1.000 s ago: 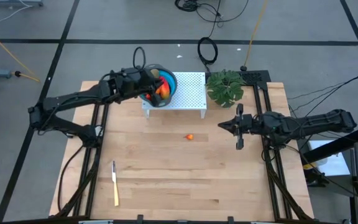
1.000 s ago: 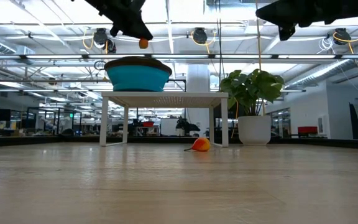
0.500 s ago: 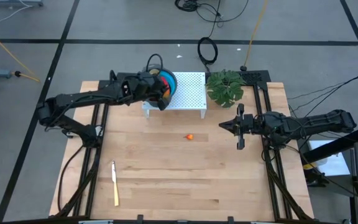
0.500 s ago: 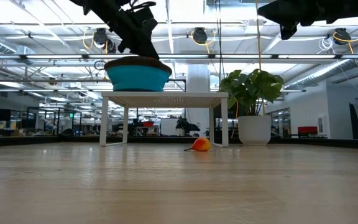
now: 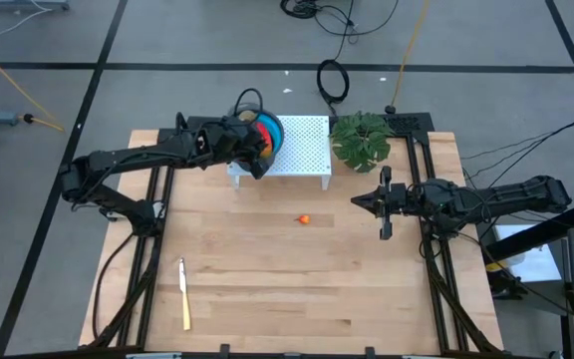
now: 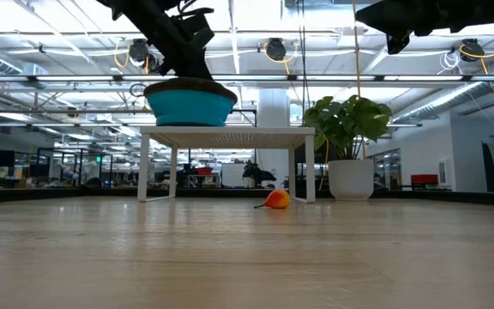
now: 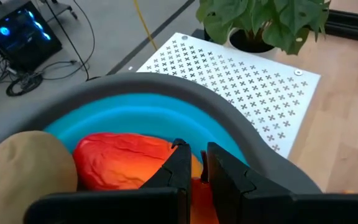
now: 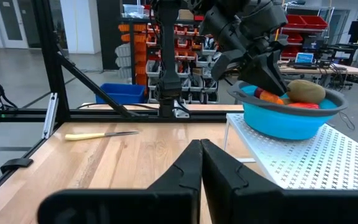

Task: Pick & Place Fruit
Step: Put the peach in the blue strainer bowl on the shelf

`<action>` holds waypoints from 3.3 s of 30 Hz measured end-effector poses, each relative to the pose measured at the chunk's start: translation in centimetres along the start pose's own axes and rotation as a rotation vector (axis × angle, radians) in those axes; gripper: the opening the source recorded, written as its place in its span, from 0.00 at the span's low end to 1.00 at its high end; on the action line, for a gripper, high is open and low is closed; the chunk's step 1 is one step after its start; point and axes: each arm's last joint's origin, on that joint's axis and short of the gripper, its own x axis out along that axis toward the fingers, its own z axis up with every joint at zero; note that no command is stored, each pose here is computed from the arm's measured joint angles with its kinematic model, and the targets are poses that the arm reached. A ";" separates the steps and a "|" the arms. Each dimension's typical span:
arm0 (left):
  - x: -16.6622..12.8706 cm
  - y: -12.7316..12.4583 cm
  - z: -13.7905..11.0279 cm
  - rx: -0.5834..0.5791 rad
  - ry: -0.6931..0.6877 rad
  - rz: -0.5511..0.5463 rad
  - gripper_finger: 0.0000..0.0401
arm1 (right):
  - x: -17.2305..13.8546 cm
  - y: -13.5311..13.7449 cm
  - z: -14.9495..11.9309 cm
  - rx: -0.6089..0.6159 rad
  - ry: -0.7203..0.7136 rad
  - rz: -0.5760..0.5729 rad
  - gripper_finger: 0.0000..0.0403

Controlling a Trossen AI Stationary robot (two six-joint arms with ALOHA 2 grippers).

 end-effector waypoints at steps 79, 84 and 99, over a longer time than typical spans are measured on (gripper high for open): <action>-16.9 -0.5 -12.2 -0.097 -0.525 -0.464 0.00 | 15.4 3.0 -1.7 -0.131 0.418 0.189 0.20; -16.9 -0.3 -13.2 -0.098 -0.534 -0.475 0.04 | 16.1 3.1 -3.5 -0.129 0.488 0.191 0.28; -16.9 -0.2 -13.5 -0.096 -0.530 -0.475 0.05 | 17.8 1.7 -8.5 -0.107 0.669 0.137 0.58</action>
